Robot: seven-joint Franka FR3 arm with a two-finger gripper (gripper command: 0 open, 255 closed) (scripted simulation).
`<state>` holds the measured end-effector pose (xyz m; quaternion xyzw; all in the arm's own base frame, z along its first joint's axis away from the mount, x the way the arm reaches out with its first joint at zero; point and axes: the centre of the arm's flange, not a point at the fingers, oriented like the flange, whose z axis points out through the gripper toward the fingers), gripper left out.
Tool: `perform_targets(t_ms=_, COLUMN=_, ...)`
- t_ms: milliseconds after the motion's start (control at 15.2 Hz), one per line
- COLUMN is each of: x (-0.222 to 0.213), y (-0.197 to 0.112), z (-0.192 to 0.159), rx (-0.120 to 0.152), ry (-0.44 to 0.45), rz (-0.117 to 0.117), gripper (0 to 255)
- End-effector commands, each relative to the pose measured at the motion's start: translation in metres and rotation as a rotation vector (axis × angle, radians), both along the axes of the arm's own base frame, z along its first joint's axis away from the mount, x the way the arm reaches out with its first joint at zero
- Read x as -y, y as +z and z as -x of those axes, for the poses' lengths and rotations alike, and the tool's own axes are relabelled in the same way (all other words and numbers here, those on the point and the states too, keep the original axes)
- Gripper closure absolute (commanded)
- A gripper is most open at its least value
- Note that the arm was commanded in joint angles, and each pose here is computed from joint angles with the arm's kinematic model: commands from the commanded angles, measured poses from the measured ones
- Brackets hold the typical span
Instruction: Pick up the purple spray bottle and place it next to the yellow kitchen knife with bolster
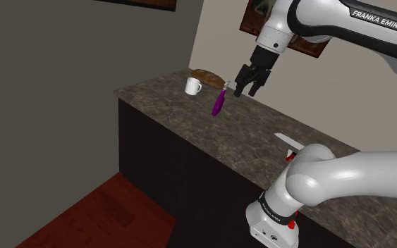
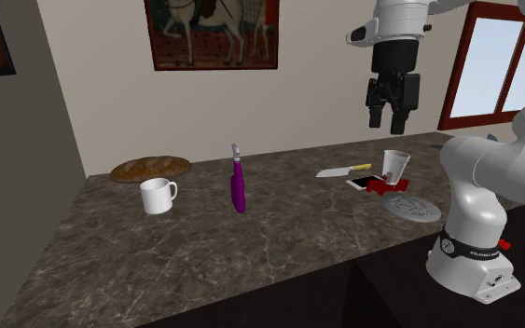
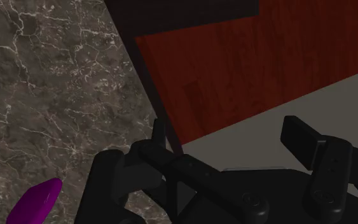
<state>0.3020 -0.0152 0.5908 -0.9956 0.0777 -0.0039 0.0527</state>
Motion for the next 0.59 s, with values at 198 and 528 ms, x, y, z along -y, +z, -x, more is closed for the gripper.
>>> perform_targets(t_ms=198, x=0.012, y=-0.013, z=-0.033, rx=-0.011, ry=-0.065, rz=0.035, gripper=0)
perform_targets(t_ms=528, x=0.038, y=-0.035, z=-0.087, rx=-0.028, ry=-0.173, rz=0.093, gripper=0)
